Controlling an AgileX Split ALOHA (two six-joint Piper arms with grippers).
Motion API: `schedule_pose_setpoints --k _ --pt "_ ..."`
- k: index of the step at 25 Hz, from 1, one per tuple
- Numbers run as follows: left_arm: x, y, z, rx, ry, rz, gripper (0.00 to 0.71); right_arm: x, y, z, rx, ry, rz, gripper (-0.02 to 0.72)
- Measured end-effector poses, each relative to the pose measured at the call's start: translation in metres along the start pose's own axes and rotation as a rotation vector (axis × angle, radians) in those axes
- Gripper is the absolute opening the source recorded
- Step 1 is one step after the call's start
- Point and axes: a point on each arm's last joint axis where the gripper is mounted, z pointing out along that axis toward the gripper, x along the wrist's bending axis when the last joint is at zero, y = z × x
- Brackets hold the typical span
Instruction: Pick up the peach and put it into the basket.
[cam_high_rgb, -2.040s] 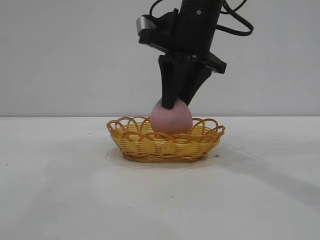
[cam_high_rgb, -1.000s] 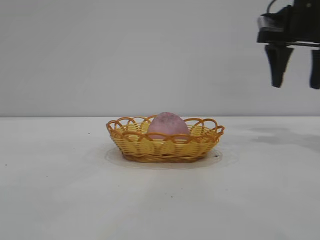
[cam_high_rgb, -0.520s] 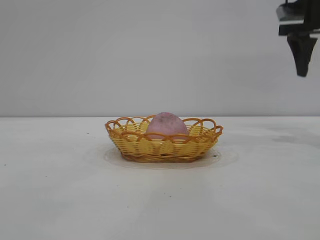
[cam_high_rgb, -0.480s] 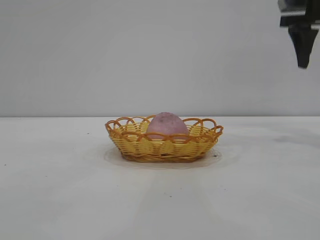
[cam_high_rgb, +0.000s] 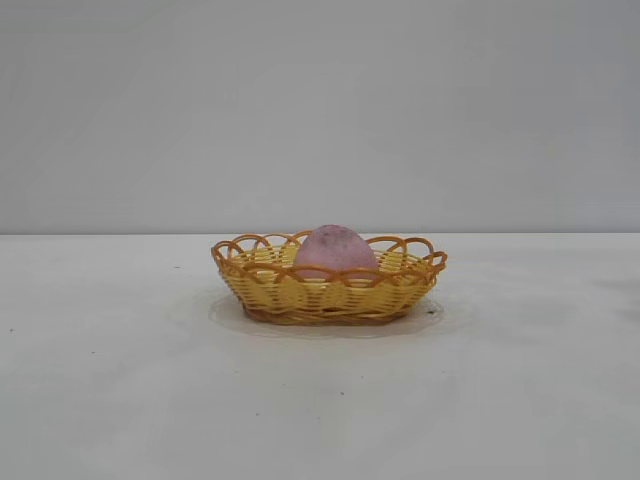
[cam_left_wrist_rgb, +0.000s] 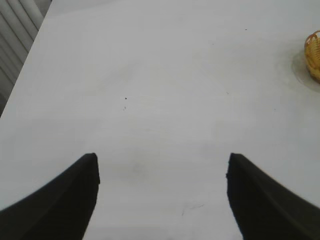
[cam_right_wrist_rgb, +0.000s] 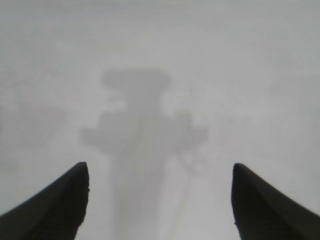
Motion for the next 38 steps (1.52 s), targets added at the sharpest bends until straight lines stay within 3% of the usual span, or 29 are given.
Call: schedule_pose_setpoints --k 11,23,30,33,38 --pt "0.000 0.000 0.000 0.000 0.000 0.000 0.508 0.007 -0.094 -0.042 -0.053 0.021 0.020 0.507" --pt "0.000 0.000 0.000 0.000 0.000 0.000 0.508 0.020 -0.227 -0.036 -0.134 0.018 0.080 0.507" --pt "0.000 0.000 0.000 0.000 0.000 0.000 0.508 0.027 -0.293 -0.026 -0.338 0.021 0.172 0.507" --pt "0.000 0.000 0.000 0.000 0.000 0.000 0.508 0.028 -0.309 -0.034 -0.495 0.022 0.183 0.507" --pt "0.000 0.000 0.000 0.000 0.000 0.000 0.508 0.028 -0.328 -0.036 -0.651 0.010 0.187 0.507"
